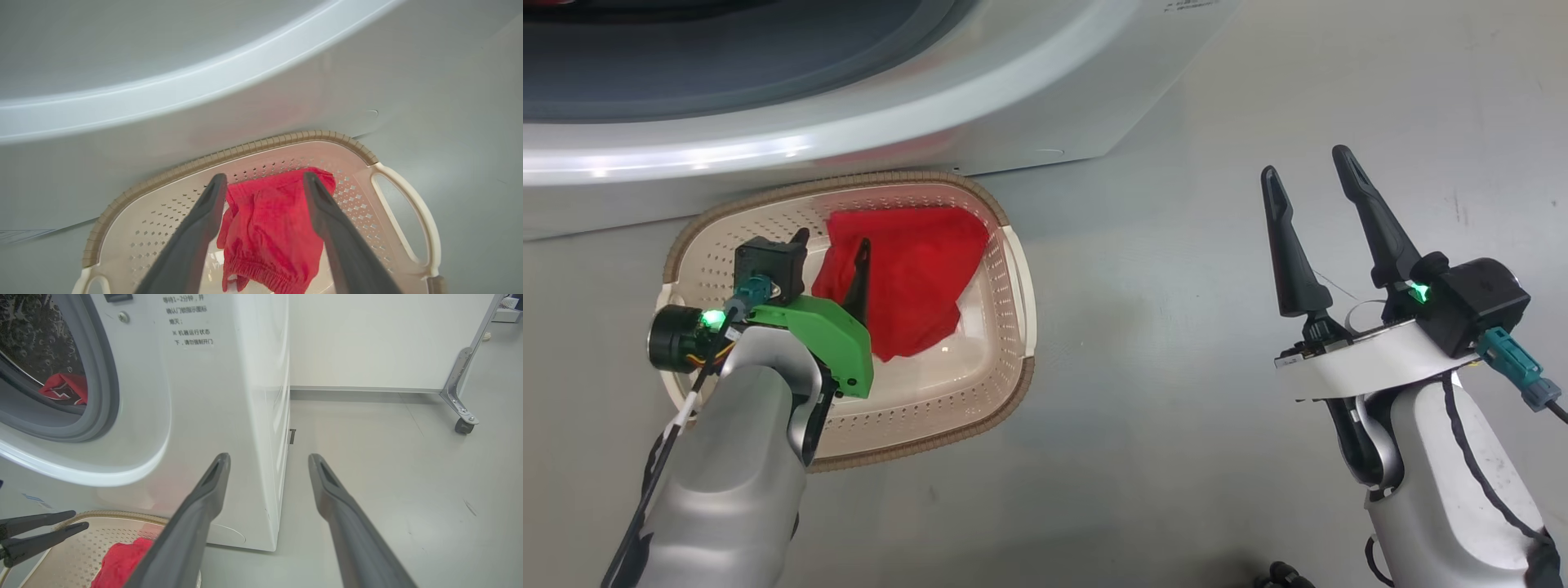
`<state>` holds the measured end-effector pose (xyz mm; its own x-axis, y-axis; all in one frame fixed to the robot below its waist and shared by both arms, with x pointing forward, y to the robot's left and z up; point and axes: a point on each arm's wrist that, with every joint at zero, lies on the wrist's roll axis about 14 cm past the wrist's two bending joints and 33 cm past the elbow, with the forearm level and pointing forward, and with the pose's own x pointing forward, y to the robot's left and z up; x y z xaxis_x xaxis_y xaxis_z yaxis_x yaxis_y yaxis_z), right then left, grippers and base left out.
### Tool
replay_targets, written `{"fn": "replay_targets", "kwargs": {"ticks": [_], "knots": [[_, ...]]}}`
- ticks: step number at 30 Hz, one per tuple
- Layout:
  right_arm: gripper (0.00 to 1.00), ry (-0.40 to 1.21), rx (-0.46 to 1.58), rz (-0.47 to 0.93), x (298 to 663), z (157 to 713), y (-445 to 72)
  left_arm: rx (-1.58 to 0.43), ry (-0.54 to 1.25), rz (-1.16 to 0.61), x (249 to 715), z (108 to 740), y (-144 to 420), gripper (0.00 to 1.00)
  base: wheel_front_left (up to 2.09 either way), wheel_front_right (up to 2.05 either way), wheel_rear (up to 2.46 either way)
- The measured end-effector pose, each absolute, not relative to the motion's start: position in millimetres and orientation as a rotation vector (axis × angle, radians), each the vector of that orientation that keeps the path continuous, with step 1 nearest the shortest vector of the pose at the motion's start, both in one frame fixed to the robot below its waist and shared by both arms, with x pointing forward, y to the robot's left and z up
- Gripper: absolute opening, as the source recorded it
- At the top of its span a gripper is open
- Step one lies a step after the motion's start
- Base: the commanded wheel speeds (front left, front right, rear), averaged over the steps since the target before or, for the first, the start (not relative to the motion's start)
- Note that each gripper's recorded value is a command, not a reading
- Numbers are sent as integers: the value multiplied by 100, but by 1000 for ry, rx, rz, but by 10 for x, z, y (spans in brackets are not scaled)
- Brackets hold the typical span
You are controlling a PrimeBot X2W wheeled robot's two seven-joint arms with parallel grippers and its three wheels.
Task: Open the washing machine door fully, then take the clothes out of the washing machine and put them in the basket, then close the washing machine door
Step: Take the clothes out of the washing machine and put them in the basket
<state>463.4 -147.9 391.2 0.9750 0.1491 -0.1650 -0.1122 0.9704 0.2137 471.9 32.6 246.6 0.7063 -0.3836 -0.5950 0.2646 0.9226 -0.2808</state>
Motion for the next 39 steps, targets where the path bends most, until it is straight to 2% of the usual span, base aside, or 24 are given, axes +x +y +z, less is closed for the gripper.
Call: {"fn": "replay_targets", "kwargs": {"ticks": [23,26,28,39], "knots": [[100,141,213,147,4490,4182,-1422,-184,418,-289,4896,3346,598,100,0,0,0],[100,124,205,152,4429,4279,-1426,-181,285,-268,4997,3786,660,100,0,0,0],[100,118,203,154,4416,4306,-1429,-184,257,-258,5011,3885,689,100,0,0,0],[100,73,201,153,4204,4552,-1418,-153,92,-191,4726,4505,970,100,0,0,0]]}}
